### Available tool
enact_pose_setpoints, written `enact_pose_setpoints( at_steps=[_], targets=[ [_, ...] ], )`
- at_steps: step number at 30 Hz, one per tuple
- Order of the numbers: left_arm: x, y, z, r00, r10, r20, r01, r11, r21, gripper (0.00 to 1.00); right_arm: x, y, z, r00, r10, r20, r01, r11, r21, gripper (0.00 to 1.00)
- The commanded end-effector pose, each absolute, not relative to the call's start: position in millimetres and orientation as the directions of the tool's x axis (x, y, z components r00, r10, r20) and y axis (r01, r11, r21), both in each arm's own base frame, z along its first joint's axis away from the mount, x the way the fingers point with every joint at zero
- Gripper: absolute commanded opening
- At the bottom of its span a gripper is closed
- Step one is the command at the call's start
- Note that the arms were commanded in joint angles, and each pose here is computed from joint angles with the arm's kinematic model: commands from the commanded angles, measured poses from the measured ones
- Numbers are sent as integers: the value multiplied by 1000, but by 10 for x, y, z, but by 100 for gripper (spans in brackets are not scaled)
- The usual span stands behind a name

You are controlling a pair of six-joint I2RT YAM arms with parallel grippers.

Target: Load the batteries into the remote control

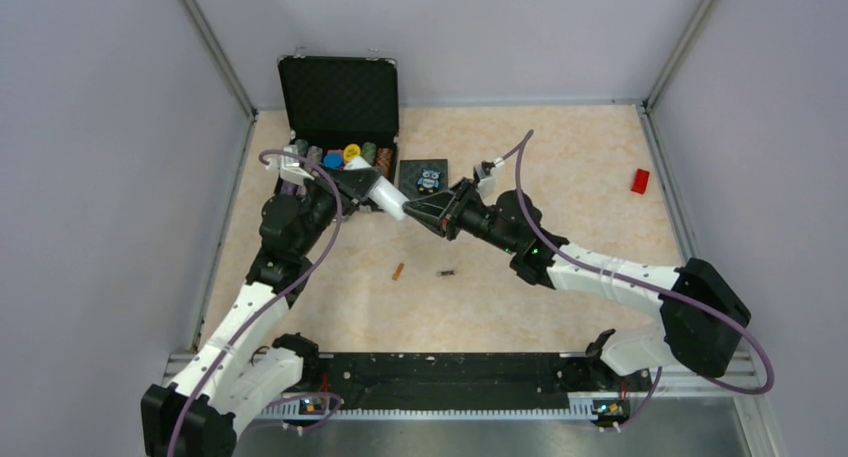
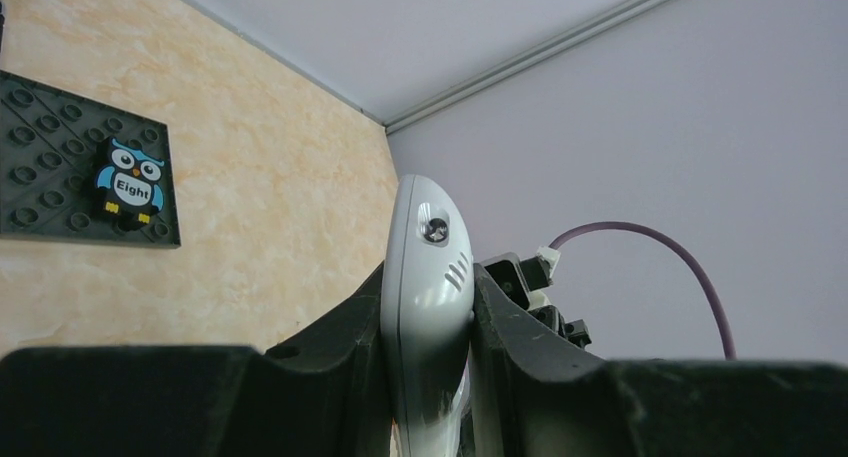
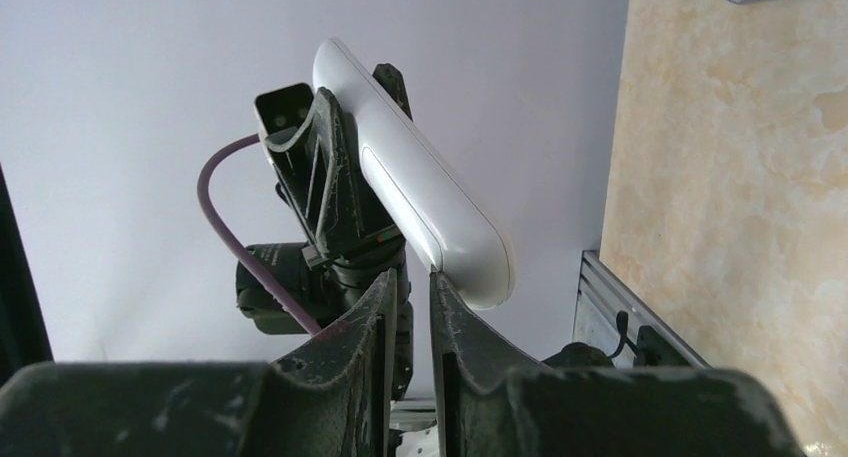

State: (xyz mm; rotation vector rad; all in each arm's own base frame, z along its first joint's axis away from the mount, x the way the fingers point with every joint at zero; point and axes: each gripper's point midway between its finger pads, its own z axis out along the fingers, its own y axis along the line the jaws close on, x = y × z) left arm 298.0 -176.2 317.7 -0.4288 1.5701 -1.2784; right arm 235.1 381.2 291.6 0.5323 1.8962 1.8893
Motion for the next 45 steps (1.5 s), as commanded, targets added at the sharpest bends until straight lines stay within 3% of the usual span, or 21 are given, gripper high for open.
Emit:
enact_pose_setpoints(
  at_steps=[1, 11, 25, 32, 34, 39, 45],
  targets=[
    [2756, -1884, 3380, -463, -751, -470, 392, 302, -869, 0, 2353, 3843, 3283, -836, 545, -66, -149, -110, 983, 18],
    [2806, -1857, 3099, -464, -723, -512, 326, 398, -858, 0, 2373, 3899, 3366, -836, 543, -73, -175, -139, 975, 19],
    [2909, -1756, 2983, -407, -718, -565, 291, 484, -825, 0, 2390, 3868, 3144, -830, 552, -79, -105, -15, 994, 20],
    [2940, -1715, 3072, -369, -721, -587, 305, 503, -809, 0, 2289, 3754, 2864, -833, 552, -47, 15, 108, 994, 40],
    [2944, -1723, 3077, -371, -723, -582, 306, 497, -812, 0, 2262, 3761, 2851, -837, 546, -38, 22, 103, 994, 39],
    [2941, -1734, 3055, -378, -726, -575, 306, 488, -817, 0, 2251, 3827, 2839, -851, 524, -31, 29, 106, 994, 27],
    [2945, -1738, 3081, -374, -727, -576, 314, 485, -816, 0, 2240, 3839, 2794, -856, 517, -21, 47, 117, 992, 29]
  ],
)
